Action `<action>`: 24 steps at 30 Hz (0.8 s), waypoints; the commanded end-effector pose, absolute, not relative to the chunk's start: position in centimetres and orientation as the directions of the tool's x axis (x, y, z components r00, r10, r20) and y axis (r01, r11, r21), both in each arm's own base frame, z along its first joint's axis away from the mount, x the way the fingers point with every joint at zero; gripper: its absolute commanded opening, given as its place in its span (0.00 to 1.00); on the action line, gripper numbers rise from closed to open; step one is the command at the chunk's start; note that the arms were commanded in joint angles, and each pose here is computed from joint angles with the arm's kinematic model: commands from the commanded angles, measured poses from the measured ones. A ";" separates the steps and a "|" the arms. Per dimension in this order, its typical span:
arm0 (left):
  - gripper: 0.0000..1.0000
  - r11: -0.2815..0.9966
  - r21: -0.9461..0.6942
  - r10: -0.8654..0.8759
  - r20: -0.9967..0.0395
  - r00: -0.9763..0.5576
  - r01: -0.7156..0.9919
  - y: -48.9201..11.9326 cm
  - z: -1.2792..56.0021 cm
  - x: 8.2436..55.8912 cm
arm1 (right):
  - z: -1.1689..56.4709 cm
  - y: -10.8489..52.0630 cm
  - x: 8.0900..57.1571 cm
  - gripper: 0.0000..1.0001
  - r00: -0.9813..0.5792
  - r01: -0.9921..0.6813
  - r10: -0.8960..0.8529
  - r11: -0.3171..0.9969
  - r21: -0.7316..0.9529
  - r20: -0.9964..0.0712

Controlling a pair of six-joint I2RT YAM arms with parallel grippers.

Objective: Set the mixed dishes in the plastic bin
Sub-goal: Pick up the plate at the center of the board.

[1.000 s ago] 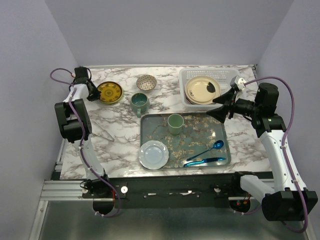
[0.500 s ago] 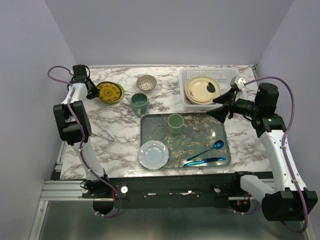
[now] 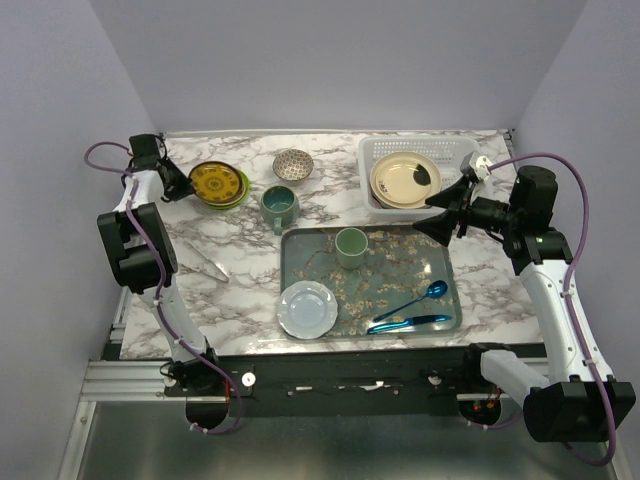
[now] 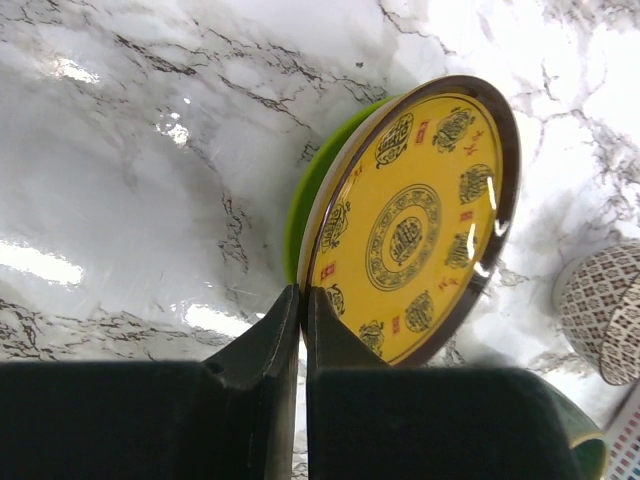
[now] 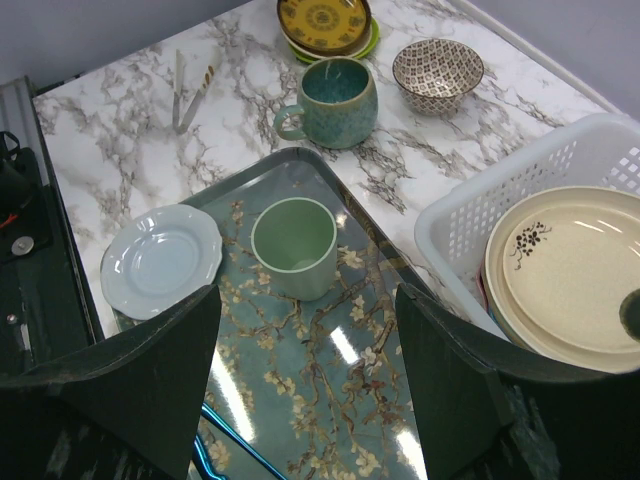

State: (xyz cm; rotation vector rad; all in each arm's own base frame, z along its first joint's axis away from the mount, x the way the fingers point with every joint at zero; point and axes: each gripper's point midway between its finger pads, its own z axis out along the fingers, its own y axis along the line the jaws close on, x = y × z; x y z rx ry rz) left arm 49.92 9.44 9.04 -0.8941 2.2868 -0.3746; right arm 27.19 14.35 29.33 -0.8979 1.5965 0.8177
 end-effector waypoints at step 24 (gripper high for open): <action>0.00 0.536 -0.788 -0.828 -0.420 -0.372 -0.305 8.5 16.6 49.2 | 29.0 14.2 27.4 0.79 -0.135 -0.874 -0.146 0.483 0.048 -0.980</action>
